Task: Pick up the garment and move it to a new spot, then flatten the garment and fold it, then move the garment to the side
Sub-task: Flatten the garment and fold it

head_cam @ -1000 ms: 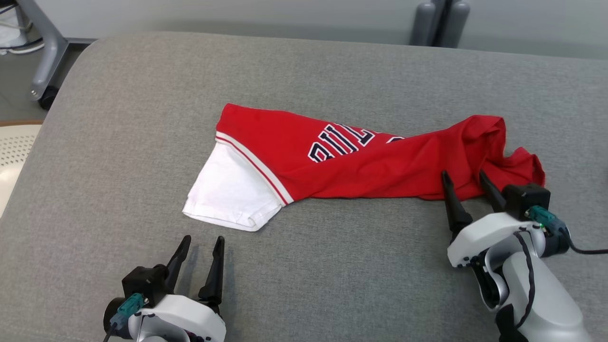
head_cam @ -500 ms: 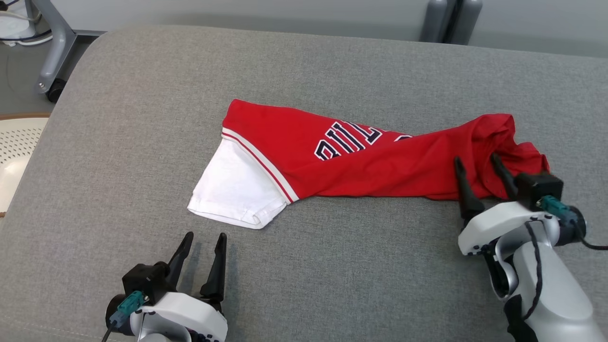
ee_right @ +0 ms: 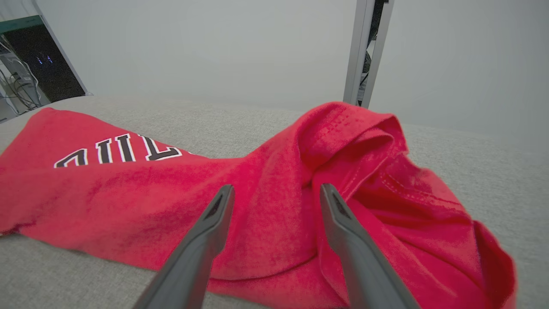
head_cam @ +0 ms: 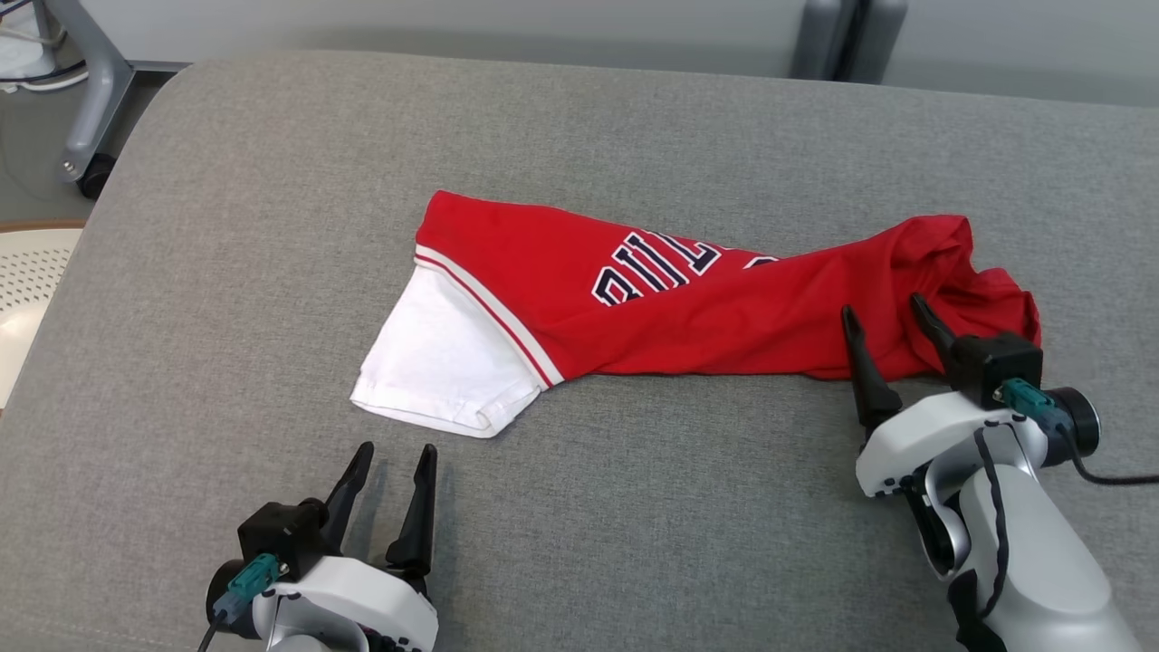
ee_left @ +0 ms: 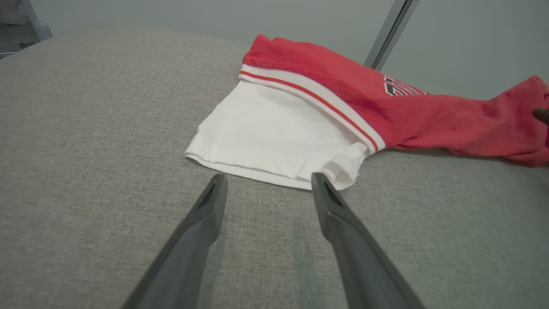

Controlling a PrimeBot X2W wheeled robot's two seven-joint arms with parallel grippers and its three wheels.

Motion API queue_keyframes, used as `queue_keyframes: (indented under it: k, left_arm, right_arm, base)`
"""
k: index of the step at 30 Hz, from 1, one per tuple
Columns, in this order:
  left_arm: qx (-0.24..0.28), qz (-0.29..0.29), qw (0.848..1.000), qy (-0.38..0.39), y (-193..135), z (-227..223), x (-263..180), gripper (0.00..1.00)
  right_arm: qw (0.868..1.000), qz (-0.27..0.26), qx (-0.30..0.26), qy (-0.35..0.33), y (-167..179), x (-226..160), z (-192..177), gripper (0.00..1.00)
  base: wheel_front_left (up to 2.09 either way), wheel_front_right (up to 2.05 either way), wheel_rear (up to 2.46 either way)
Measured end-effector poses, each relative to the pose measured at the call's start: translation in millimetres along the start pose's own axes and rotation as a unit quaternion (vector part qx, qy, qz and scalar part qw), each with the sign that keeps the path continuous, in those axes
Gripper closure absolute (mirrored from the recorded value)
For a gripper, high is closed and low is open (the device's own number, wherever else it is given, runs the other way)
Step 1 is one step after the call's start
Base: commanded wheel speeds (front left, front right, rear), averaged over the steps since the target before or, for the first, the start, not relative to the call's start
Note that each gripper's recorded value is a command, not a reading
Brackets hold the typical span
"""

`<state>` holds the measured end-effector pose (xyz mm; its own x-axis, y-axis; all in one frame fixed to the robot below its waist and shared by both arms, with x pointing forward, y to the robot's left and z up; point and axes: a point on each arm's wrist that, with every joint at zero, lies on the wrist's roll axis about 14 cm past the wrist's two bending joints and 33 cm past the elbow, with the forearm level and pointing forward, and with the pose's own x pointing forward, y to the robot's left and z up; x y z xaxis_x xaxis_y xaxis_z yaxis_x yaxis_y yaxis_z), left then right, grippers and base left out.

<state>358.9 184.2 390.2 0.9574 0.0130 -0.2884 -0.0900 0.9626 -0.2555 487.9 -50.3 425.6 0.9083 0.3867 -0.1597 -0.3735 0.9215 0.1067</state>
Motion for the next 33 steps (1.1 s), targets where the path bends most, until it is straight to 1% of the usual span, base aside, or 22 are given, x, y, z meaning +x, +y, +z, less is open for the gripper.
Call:
queue_keyframes:
  k: [3, 4, 5, 6, 9, 11, 14, 17, 21, 24, 25, 26, 27, 30, 31, 33]
  left_arm:
    - [-0.002, 0.005, 1.0, 0.001, 2.8, -0.5, -0.8, 0.0]
    - [-0.002, 0.007, 1.0, 0.002, 4.3, -1.0, -1.3, 0.0]
    - [-0.002, 0.009, 1.0, 0.002, 5.9, -1.2, -1.7, 0.0]
    - [-0.002, 0.011, 1.0, 0.002, 7.2, -1.4, -1.9, 0.0]
    - [-0.003, 0.014, 1.0, -0.001, 8.8, 0.2, -2.9, 0.0]
    - [-0.002, 0.014, 1.0, -0.002, 8.8, 0.9, -5.1, 0.0]
    - [-0.001, 0.016, 1.0, -0.003, 9.5, -0.5, -10.0, 0.0]
    - [0.003, 0.001, 1.0, -0.01, 0.5, 3.7, -8.5, 0.0]
    - [0.006, -0.026, 0.999, -0.018, -17.4, 8.8, -6.3, 0.0]
    - [0.009, -0.044, 0.999, -0.023, -30.1, 12.1, -5.2, 0.0]
    - [0.01, -0.048, 0.998, -0.024, -33.3, 12.8, -5.3, 0.0]
    - [0.012, -0.051, 0.998, -0.022, -35.4, 11.4, -6.3, 0.0]
    - [0.012, -0.055, 0.998, -0.019, -37.9, 9.0, -7.8, 0.0]
    - [0.015, -0.064, 0.998, -0.015, -43.5, 5.9, -9.3, 0.0]
    - [0.017, -0.066, 0.998, -0.014, -45.1, 5.3, -9.1, 0.0]
    - [0.02, -0.07, 0.997, -0.012, -47.1, 4.4, -8.2, 0.0]
  right_arm:
    - [1.0, 0.006, -0.008, 0.014, 2.6, 7.7, -5.8, 0.0]
    - [1.0, 0.008, -0.01, 0.019, 3.3, 9.8, -8.0, 0.52]
    - [1.0, 0.01, -0.011, 0.022, 4.4, 11.5, -9.5, 0.87]
    - [1.0, 0.012, -0.013, 0.026, 5.3, 12.7, -11.2, 1.0]
    - [0.999, 0.01, -0.008, 0.031, 4.7, 11.2, -13.1, 1.0]
    - [1.0, -0.004, 0.009, 0.016, -0.9, 9.0, -2.2, 1.0]
    - [0.999, -0.022, 0.018, -0.017, -12.0, -0.7, 19.5, 1.0]
    - [0.999, -0.033, 0.009, -0.04, -19.7, -18.4, 34.5, 1.0]
    - [0.996, -0.052, -0.022, -0.074, -38.4, -42.7, 60.7, 1.0]
    - [0.994, -0.058, -0.038, -0.084, -40.1, -60.0, 73.0, 1.0]
    - [0.994, -0.062, -0.043, -0.083, -41.2, -65.8, 75.5, 0.67]
    - [0.993, -0.065, -0.052, -0.088, -41.7, -71.9, 79.5, 0.23]
    - [0.991, -0.067, -0.061, -0.096, -41.4, -77.9, 84.6, 0.0]
    - [0.988, -0.069, -0.079, -0.114, -36.0, -92.2, 97.0, 0.0]
    - [0.988, -0.072, -0.082, -0.106, -35.6, -96.4, 92.8, 0.0]
    - [0.991, -0.078, -0.073, -0.074, -37.0, -105.0, 70.8, 0.0]
  base:
    - [0.0, 0.0, 0.0]
    - [0.0, 0.0, 0.0]
    - [0.0, 0.0, 0.0]
    - [0.0, 0.0, 0.0]
    - [0.0, 0.0, 0.0]
    - [0.0, 0.0, 0.0]
    - [0.0, 0.0, 0.0]
    - [0.0, 0.0, 0.0]
    - [0.0, 0.0, 0.0]
    - [0.0, 0.0, 0.0]
    - [0.0, 0.0, 0.0]
    - [0.0, 0.0, 0.0]
    - [0.0, 0.0, 0.0]
    - [0.0, 0.0, 0.0]
    - [0.0, 0.0, 0.0]
    - [0.0, 0.0, 0.0]
